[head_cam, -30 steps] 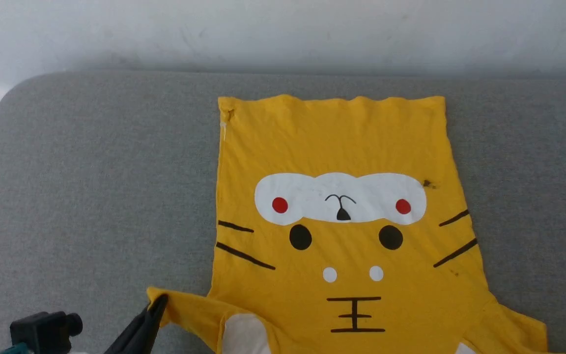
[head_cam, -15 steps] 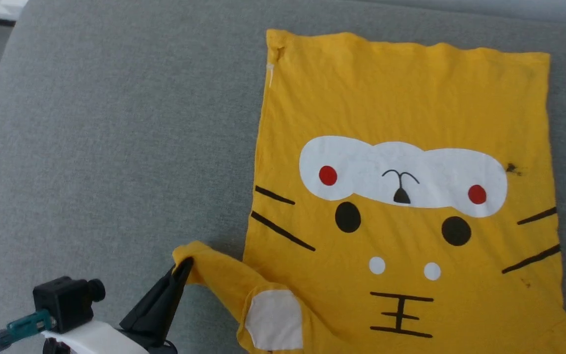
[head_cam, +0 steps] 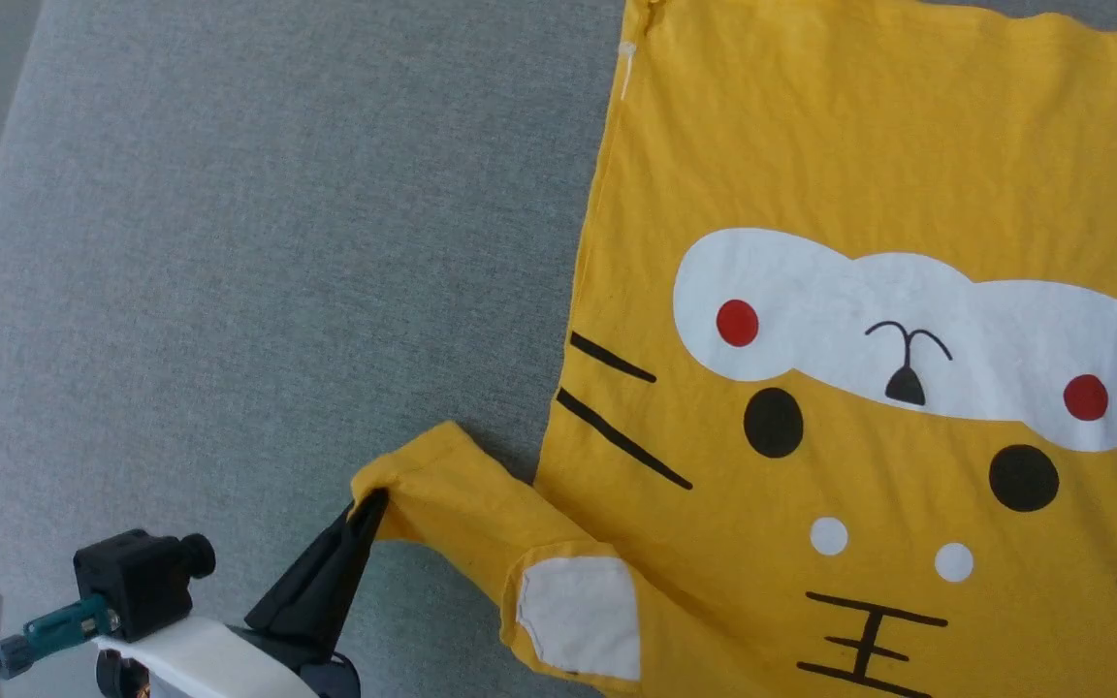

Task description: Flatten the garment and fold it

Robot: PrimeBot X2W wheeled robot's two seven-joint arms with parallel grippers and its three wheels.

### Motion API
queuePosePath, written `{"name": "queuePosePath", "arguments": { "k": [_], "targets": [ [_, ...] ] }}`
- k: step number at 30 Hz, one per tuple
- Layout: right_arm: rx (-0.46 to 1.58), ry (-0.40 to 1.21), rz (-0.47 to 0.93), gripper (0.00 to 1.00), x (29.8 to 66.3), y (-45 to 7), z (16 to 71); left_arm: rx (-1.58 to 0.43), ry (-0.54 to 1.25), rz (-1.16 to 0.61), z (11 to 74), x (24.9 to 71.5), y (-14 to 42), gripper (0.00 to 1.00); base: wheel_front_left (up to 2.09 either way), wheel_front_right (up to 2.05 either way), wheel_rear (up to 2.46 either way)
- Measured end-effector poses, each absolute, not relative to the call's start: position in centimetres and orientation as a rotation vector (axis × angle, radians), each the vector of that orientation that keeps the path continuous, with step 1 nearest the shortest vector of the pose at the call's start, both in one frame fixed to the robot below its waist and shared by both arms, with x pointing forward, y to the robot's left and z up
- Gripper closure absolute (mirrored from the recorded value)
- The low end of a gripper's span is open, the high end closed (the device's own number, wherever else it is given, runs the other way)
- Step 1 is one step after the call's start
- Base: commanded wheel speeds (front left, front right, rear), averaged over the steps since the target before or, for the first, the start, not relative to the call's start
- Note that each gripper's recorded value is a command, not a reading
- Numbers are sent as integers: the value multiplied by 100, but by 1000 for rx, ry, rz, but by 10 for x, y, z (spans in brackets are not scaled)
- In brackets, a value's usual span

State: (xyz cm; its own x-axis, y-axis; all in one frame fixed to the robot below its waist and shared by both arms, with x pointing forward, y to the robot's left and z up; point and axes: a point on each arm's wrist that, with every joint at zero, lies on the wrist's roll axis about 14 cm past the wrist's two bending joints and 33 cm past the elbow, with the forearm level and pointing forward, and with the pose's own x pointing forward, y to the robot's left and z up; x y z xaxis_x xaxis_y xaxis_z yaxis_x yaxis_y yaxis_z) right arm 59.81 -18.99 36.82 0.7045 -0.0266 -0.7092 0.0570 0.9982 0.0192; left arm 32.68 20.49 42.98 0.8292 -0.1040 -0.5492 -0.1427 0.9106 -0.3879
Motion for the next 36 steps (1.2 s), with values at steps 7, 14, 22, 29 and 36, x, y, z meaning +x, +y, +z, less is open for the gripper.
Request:
{"name": "queuePosePath", "arguments": {
  "k": [7,14,22,29,36],
  "targets": [
    [50,767,-62,100,609,-181,360,-426,612,49,424,323,211,100,0,0,0],
    [102,653,-48,100,609,-181,391,-414,577,51,434,322,214,100,0,0,0],
    [145,525,-138,100,544,-244,440,-397,567,25,445,315,209,100,0,0,0],
    [215,553,-363,100,423,-322,443,-397,552,-73,453,324,189,100,0,0,0],
    [387,705,-558,100,293,-367,393,-380,553,-158,455,332,170,100,0,0,0]
  ]
}}
